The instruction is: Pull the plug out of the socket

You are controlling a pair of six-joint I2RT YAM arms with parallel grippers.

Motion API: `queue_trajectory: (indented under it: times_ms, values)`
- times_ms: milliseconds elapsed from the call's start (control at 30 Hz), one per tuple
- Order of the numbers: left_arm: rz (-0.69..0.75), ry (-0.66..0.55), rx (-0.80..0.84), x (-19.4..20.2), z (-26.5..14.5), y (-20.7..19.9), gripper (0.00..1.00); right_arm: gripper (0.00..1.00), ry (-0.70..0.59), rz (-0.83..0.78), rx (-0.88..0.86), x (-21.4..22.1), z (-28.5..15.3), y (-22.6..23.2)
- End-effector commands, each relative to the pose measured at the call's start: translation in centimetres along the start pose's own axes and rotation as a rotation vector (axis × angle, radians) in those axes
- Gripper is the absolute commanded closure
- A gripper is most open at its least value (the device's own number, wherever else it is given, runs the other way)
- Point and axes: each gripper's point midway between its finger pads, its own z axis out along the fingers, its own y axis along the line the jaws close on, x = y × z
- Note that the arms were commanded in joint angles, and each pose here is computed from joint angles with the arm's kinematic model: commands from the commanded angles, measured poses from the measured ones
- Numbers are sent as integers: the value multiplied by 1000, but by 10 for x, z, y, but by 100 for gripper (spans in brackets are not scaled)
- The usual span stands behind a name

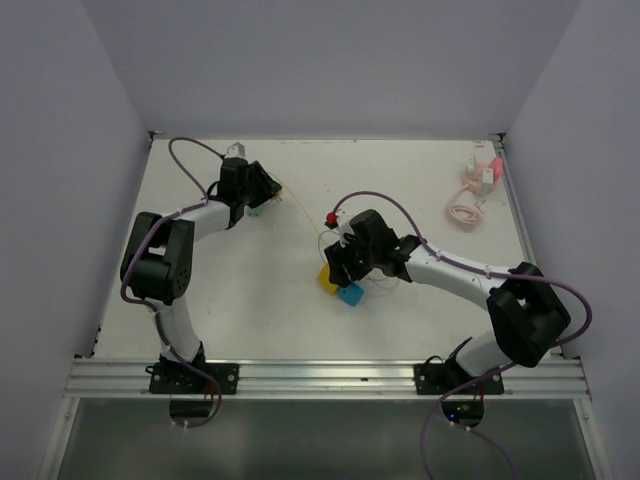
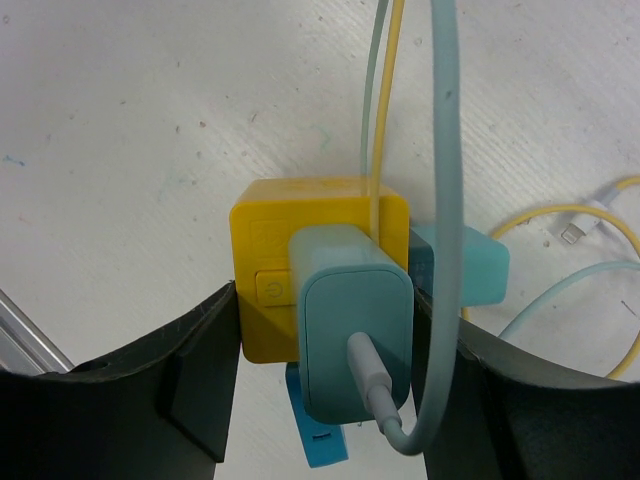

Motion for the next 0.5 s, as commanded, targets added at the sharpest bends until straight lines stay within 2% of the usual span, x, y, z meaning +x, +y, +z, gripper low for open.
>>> queue_trajectory:
  times_ms: [0,67,133,167,233,367,467]
  values:
    - [206,51,-116,-6,0,23,92,94,72,25,19,7,-5,0]
    - [271,64,-144,-9,-1,26,87,90,90,32,22,8,-4,0]
    - [309,149,-193,7,-5,38,81,86,89,34,26,2,-3,-1]
    - [351,139,-212,-1,-4,38,80,84,84,34,24,-1,-3,0]
    - [405,186,-256,10,-5,44,76,82,90,37,22,-1,0,0]
    - [533,216,-297,19,-8,39,65,67,79,44,19,-8,0,1]
    - [563,248,-311,28,-6,41,59,56,64,41,10,-16,-1,4]
